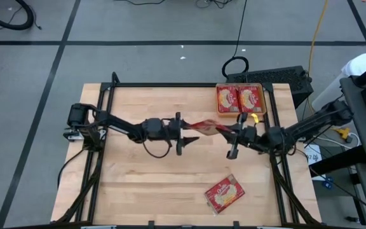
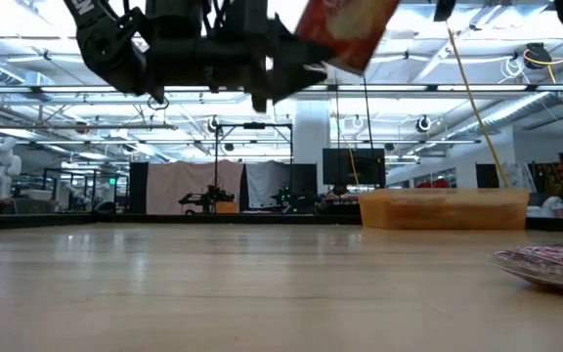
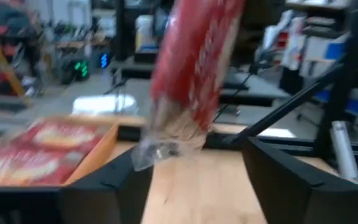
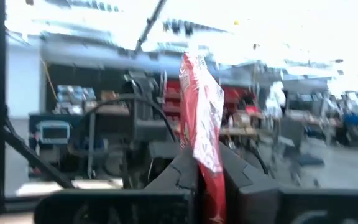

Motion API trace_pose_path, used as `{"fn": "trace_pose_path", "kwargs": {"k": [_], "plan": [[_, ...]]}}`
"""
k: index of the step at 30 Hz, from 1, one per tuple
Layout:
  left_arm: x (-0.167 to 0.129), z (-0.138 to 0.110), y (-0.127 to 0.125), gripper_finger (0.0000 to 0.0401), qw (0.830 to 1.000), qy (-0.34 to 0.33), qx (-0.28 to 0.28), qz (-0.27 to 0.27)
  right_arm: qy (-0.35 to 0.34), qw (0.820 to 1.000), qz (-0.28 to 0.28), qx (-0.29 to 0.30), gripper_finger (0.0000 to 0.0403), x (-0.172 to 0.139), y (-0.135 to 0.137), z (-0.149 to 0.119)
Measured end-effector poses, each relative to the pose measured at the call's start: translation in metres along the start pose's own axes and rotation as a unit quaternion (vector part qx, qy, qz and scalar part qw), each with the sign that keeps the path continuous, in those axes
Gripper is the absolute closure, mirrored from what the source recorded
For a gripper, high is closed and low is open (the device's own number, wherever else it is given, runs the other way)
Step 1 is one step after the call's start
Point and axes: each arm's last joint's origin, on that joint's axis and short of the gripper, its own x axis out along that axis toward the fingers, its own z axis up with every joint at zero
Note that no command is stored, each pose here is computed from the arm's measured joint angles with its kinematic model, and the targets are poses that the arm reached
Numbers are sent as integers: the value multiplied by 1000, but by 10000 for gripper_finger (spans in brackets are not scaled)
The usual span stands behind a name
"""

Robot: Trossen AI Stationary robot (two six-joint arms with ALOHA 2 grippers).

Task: Sort popcorn bags into baskets
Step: Put the red popcorn bag into the orange bin

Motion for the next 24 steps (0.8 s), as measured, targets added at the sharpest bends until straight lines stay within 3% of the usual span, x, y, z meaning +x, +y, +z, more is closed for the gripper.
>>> {"fn": "trace_pose_path", "kwargs": {"k": [5,10,14,21,24], "plan": [[-1,11,-7,105,997,-58,26,-31,-64,998,25,3,395,9,2,-2],[-3,22,-13,98,990,-119,45,-63,-77,997,16,-1,395,14,2,-7],[-3,24,-12,163,988,-125,40,-82,-72,997,16,0,394,16,2,-11],[-10,31,10,371,990,-84,41,-102,-50,999,-3,13,392,13,5,-12],[-20,34,23,378,996,-14,29,-85,18,999,-44,7,377,9,8,-20]]}}
